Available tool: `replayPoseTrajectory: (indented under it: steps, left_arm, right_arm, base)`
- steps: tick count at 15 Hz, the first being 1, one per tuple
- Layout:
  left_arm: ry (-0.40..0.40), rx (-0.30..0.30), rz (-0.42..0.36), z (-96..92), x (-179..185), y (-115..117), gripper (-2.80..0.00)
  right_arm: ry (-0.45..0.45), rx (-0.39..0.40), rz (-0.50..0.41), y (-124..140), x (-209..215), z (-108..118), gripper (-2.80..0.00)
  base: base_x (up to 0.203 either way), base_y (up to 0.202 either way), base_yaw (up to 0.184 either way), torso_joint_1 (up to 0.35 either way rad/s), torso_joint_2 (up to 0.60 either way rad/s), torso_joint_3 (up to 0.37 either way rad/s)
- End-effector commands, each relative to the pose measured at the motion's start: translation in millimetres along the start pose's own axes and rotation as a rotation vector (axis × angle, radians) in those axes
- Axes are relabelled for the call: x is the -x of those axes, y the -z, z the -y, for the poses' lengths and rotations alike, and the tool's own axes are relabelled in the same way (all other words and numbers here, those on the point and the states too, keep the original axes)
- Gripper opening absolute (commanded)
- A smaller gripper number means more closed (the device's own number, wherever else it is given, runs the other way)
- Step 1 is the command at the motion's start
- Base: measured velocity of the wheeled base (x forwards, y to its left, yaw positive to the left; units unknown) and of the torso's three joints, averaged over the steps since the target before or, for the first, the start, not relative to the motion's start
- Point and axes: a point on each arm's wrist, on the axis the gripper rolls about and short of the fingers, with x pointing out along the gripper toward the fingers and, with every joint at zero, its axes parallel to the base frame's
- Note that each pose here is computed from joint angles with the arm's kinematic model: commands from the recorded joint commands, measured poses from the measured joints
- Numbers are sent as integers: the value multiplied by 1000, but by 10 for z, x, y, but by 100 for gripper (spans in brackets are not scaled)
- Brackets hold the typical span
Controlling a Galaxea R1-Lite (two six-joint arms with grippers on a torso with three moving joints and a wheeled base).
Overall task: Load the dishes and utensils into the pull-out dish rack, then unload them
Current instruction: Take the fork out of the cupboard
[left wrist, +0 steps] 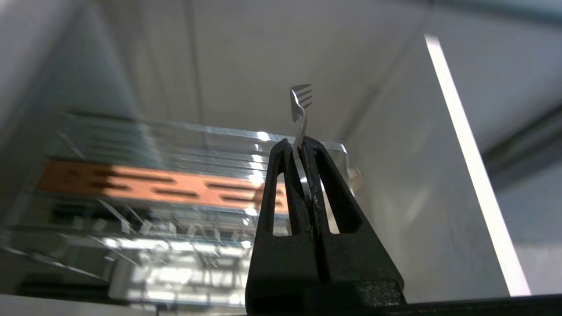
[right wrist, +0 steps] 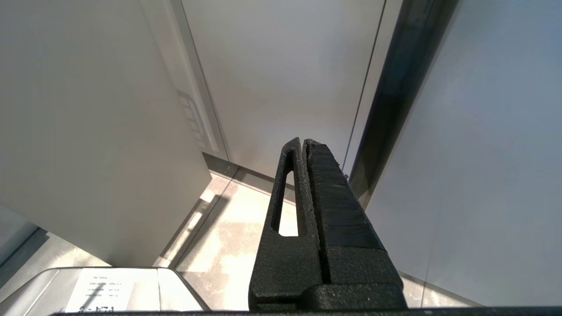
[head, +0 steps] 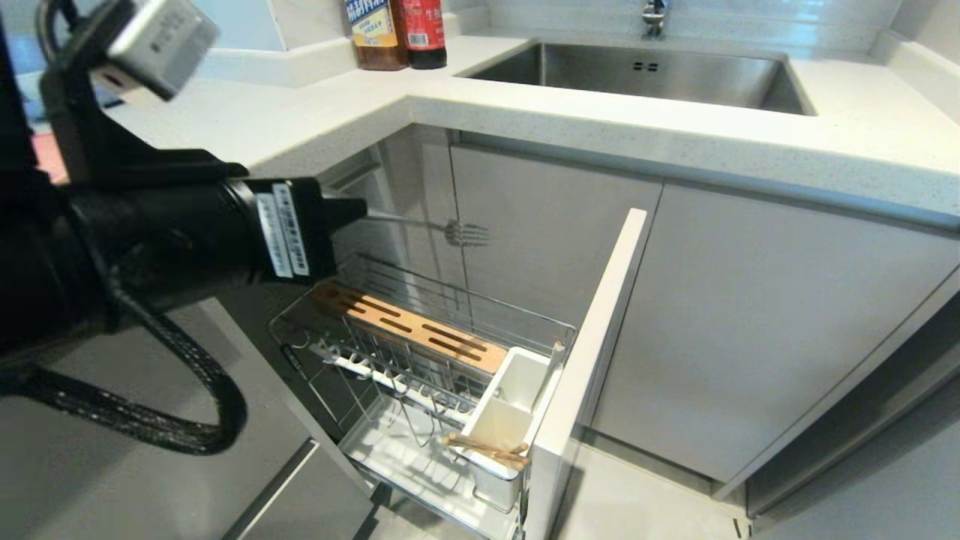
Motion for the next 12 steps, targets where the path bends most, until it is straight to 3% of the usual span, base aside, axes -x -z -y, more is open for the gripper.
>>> replayPoseTrajectory:
  steps: [1,8,12]
  left_arm:
    - [-49,32,84,-180,188,-174,-280]
    - [-176,121,318,-583,752,-575,-280]
    - [-271,122,430,-791,1024,-696,-280]
  right_arm:
    - [-2,0,-2,4,-1,0,-280]
    - [-1,0,-2,4,-1,0,-280]
    - [-2,0,-2,4,-1,0,-280]
  base:
    - [0,0,0,0,0,0]
    - [0,0,0,0,0,0]
    - [0,0,0,0,0,0]
